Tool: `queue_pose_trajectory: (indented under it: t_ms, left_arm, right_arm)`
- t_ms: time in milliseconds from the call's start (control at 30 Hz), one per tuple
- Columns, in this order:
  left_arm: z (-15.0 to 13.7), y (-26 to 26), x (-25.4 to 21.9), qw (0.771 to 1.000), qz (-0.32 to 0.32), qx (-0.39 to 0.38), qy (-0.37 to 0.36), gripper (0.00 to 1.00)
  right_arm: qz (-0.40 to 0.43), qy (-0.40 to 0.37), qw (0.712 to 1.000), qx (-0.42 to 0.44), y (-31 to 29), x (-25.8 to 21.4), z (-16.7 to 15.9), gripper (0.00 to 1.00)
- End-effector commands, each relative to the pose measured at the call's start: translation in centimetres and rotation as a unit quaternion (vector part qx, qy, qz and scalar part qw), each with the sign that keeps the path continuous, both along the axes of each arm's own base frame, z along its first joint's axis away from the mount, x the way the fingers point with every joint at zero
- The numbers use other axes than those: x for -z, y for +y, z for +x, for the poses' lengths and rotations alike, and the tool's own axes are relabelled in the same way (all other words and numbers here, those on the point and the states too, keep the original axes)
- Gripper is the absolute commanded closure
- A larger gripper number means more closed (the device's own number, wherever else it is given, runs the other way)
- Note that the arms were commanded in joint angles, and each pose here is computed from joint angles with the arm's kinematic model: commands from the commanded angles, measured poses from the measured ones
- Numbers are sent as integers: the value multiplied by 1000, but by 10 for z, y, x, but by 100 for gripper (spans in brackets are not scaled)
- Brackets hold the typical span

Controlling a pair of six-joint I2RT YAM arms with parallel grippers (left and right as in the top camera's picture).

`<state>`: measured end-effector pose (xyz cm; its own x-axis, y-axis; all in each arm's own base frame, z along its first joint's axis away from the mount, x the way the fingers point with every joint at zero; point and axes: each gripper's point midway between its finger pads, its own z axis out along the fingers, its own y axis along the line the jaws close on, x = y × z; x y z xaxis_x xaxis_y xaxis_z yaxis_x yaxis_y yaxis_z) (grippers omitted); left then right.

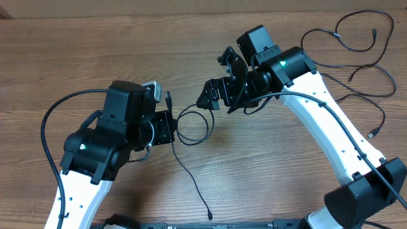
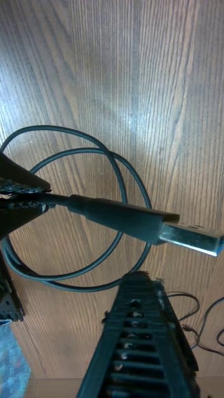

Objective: Untangle cables

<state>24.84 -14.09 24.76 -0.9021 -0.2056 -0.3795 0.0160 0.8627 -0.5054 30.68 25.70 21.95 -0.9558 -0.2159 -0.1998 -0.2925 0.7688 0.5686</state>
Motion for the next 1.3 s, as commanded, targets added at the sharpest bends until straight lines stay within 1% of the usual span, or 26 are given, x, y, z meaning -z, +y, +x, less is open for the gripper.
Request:
queue_pose_trajectory:
  t_ms: [0, 167, 800, 1033, 1267]
  left_arm:
    - [0, -2, -7, 1000, 0, 12, -11, 96]
    - [0, -2, -7, 1000, 0, 12, -11, 96]
    - [2, -2, -7, 1000, -1, 12, -13, 96]
    - [2, -2, -7, 1000, -1, 12, -13, 95]
    - [2, -2, -7, 1000, -1, 12, -13, 96]
  right_arm:
    - [-41, -26, 999, 21, -12, 5, 12, 0]
    - [-69, -41, 996, 33, -21, 10, 18, 0]
    - [-70, -36, 996, 32, -21, 10, 16, 0]
    - [-36, -21, 999, 18, -10, 5, 10, 0]
    - [-25, -9, 1000, 12, -7, 3, 5, 0]
